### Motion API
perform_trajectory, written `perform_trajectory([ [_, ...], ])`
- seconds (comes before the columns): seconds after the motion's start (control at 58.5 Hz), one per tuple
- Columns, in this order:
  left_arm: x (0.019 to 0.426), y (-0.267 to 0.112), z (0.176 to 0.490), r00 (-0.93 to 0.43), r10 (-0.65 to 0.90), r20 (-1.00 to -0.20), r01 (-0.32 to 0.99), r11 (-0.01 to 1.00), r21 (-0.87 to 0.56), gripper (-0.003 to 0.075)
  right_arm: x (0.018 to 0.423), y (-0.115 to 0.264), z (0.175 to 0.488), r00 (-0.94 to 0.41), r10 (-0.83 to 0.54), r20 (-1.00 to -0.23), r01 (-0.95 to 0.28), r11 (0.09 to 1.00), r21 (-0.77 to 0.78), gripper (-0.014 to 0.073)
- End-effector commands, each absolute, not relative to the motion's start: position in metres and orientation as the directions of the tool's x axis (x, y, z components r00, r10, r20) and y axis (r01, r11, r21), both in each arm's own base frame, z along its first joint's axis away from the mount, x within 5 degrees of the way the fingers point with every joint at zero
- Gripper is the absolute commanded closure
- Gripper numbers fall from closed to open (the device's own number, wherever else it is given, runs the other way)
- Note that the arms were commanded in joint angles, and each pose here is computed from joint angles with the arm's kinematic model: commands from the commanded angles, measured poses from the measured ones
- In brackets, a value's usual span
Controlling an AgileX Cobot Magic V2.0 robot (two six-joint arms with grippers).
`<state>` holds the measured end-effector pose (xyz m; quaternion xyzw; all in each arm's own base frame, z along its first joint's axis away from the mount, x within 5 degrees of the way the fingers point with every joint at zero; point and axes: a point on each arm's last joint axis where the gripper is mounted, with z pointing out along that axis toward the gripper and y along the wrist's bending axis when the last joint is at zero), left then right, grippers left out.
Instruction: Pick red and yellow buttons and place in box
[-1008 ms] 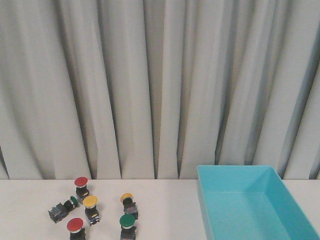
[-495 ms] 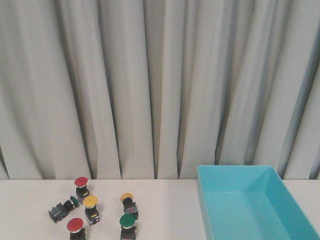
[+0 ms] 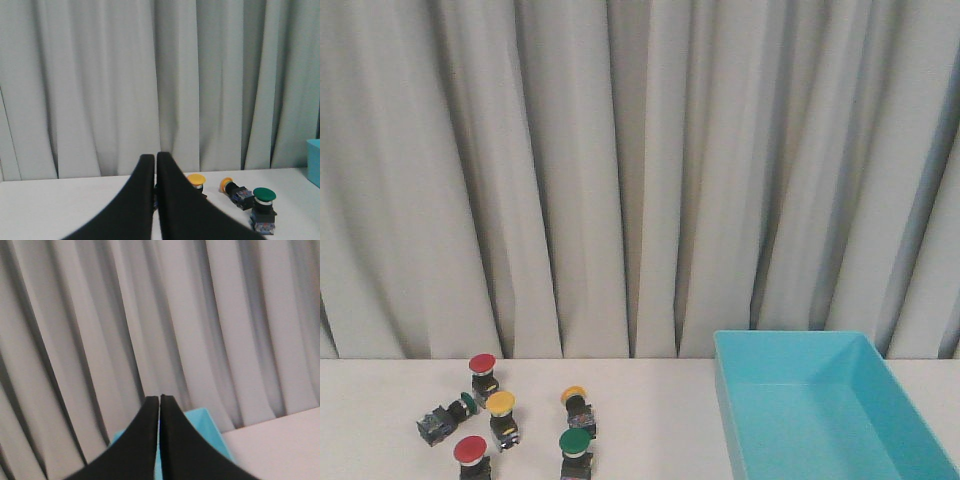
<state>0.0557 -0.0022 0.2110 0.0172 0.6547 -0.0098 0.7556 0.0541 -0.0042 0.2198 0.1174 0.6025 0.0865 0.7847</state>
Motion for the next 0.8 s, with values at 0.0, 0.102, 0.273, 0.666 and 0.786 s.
perform_trajectory([
  [0.0, 0.053, -0.002, 0.221, 0.259, -0.049, -0.965, 0.048, 0.998, -0.038, 0.0726, 0.048, -0.007, 0.23, 0.404, 0.425, -0.81, -0.074, 0.898, 0.434, 0.0599],
  [0.102, 0.052, -0.002, 0.226, 0.301, -0.164, -0.939, 0.085, 0.986, -0.145, 0.0726, 0.047, -0.008, 0.236, 0.412, 0.501, -0.761, -0.102, 0.855, 0.508, 0.0599],
  [0.273, 0.048, -0.002, 0.244, 0.33, -0.336, -0.882, 0.154, 0.941, -0.301, 0.0724, 0.042, -0.005, 0.275, 0.395, 0.463, -0.794, -0.101, 0.881, 0.463, 0.0596],
  [0.666, 0.058, -0.003, 0.32, 0.19, -0.329, -0.925, 0.111, 0.943, -0.313, 0.0619, 0.062, -0.005, 0.357, 0.352, 0.277, -0.894, -0.025, 0.958, 0.287, 0.0313],
  [0.786, 0.073, -0.003, 0.338, 0.159, -0.328, -0.931, 0.1, 0.944, -0.315, 0.0519, 0.069, -0.005, 0.359, 0.359, 0.286, -0.889, -0.036, 0.955, 0.293, 0.0157],
])
